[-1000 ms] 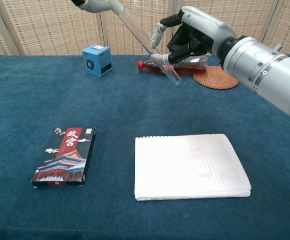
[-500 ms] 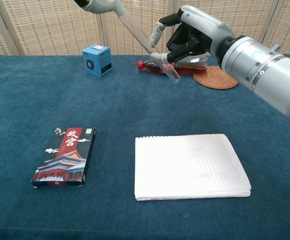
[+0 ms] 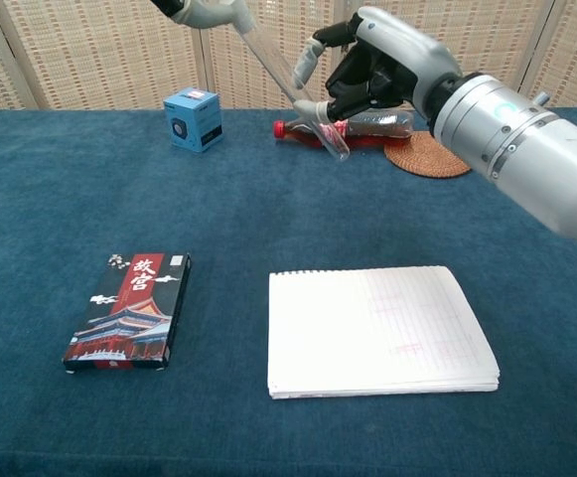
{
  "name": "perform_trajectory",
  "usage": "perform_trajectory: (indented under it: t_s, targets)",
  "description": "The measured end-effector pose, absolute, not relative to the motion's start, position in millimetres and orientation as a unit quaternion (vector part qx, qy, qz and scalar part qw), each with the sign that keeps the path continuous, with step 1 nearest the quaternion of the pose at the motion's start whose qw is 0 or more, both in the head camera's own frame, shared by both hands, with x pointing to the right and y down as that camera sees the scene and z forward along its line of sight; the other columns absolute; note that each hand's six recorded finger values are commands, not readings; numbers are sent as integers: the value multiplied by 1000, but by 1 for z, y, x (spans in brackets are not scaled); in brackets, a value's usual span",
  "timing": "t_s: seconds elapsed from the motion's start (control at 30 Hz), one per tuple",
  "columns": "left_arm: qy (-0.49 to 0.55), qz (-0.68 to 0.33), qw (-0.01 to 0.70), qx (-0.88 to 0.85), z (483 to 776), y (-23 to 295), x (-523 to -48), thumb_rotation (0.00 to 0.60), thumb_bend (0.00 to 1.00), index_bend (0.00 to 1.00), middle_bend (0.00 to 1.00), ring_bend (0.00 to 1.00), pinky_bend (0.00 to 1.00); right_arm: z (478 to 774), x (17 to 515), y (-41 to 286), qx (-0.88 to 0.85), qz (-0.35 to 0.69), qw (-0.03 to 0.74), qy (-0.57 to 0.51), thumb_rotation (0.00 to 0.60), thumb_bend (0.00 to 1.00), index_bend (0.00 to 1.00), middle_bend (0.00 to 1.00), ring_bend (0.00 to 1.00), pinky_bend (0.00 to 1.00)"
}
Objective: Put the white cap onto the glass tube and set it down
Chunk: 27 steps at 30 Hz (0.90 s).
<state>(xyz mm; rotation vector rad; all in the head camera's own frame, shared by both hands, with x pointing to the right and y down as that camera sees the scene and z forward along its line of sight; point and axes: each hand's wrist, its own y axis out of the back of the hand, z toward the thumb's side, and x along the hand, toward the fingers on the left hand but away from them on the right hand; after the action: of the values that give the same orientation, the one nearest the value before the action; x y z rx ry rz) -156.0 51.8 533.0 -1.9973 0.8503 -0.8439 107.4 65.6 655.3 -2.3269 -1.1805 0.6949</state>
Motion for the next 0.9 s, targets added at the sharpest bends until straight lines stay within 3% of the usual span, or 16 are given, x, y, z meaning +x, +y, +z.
perform_trajectory:
  t_s: [0.4, 0.47, 0.7, 0.9]
  targets:
    - [336, -332, 391, -790, 537, 53, -154, 600, 396, 556, 20, 0, 0, 654, 104, 66, -842, 241, 217, -432, 600, 747, 812, 1000, 1000, 1000]
    - [333, -335, 390, -790, 538, 53, -155, 600, 395, 487, 20, 0, 0, 654, 105, 66, -841, 244, 220, -430, 600, 747, 812, 1000, 1000, 1000]
    - [322, -352, 388, -788, 541, 52, -161, 600, 364, 53, 0, 0, 0, 658, 111, 65, -837, 266, 239, -416, 600, 751, 826, 1000, 1000, 1000]
    - [309, -376, 390, -782, 545, 49, -174, 600, 337, 0, 0, 0, 0, 662, 123, 62, -828, 301, 270, -389, 600, 753, 827, 1000, 1000, 1000]
